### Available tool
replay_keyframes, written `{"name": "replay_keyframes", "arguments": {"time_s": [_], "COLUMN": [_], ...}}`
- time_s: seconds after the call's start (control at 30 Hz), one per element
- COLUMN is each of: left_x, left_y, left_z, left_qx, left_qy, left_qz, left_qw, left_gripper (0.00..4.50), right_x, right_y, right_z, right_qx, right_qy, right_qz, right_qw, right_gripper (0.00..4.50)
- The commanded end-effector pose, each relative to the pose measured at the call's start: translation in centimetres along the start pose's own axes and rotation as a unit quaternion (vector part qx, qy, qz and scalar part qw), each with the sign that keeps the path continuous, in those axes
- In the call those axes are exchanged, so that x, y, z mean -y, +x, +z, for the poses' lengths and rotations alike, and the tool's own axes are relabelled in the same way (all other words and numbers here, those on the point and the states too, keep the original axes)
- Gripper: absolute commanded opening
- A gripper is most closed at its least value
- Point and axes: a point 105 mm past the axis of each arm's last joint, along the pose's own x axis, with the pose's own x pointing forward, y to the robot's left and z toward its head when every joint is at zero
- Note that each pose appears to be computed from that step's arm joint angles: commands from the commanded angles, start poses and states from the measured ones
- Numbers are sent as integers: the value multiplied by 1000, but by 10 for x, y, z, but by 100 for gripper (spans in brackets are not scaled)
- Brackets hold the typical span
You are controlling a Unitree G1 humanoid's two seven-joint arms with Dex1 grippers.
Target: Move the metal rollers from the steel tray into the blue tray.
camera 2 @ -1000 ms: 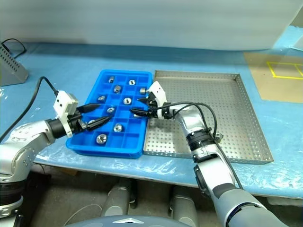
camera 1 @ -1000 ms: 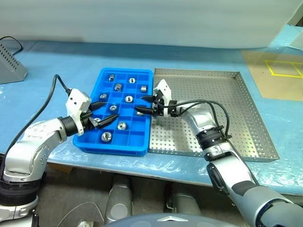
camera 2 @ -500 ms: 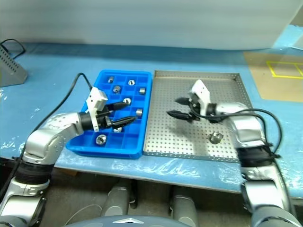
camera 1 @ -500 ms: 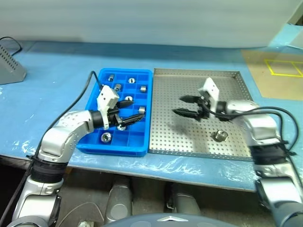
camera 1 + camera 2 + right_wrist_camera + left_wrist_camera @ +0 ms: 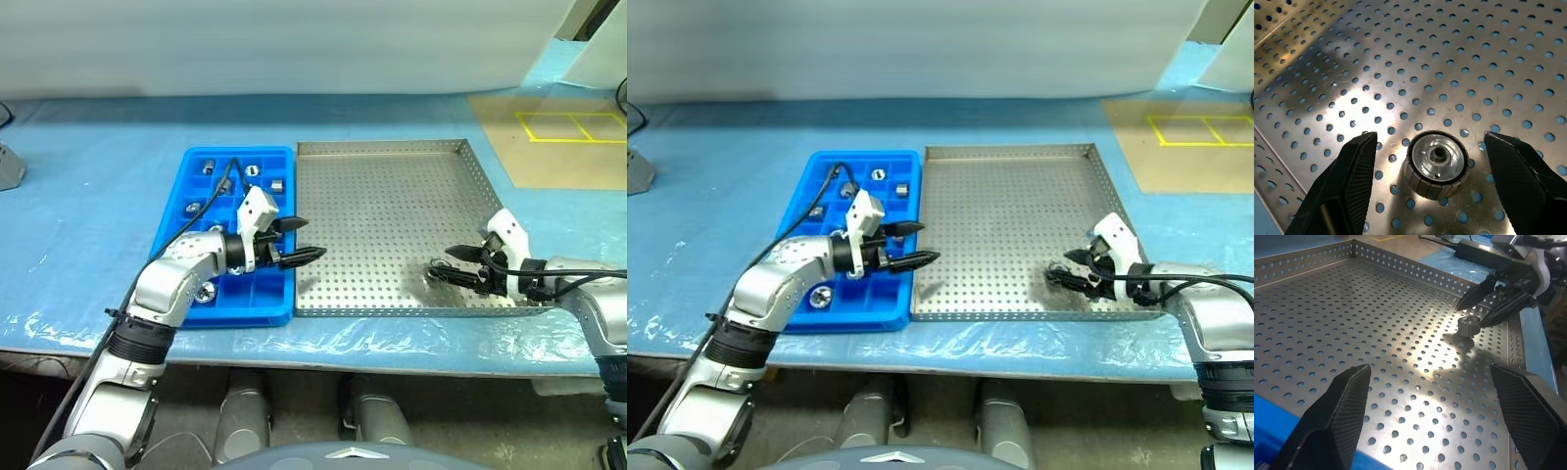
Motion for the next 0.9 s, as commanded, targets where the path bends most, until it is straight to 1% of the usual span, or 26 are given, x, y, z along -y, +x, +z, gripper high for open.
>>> {"name": "replay_keyframes", "arguments": {"time_s": [0.03,0.13,0.27,0.53,0.63,0.73,0.77,0.8,0.9], "left_x": [7,4,-4,-5,-4,-2,-2,-2,-1], "left_y": [7,9,4,1,-1,-2,-2,-2,-3], "left_z": [10,10,12,15,14,12,12,12,12], "left_qx": [7,3,1,-4,-6,-9,-9,-8,-7], "left_qy": [29,35,33,36,37,37,37,35,33], "left_qz": [-7,5,12,15,16,16,17,20,24], "left_qw": [1000,999,999,999,999,999,999,999,999], "left_gripper": [408,408,408,408,408,408,408,408,408], "right_x": [12,21,20,18,15,13,12,10,6], "right_y": [-6,-8,-4,8,10,11,12,12,16], "right_z": [-1,-7,-13,-17,-17,-23,-24,-24,-17], "right_qx": [8,1,-2,1,7,-8,-13,-13,-9], "right_qy": [-2,-4,5,7,7,-4,-5,-13,-22], "right_qz": [-31,-52,-45,-43,-32,-32,-28,-21,-13], "right_qw": [999,999,999,999,999,999,1000,1000,1000], "right_gripper": [357,357,357,357,296,201,201,190,177]}}
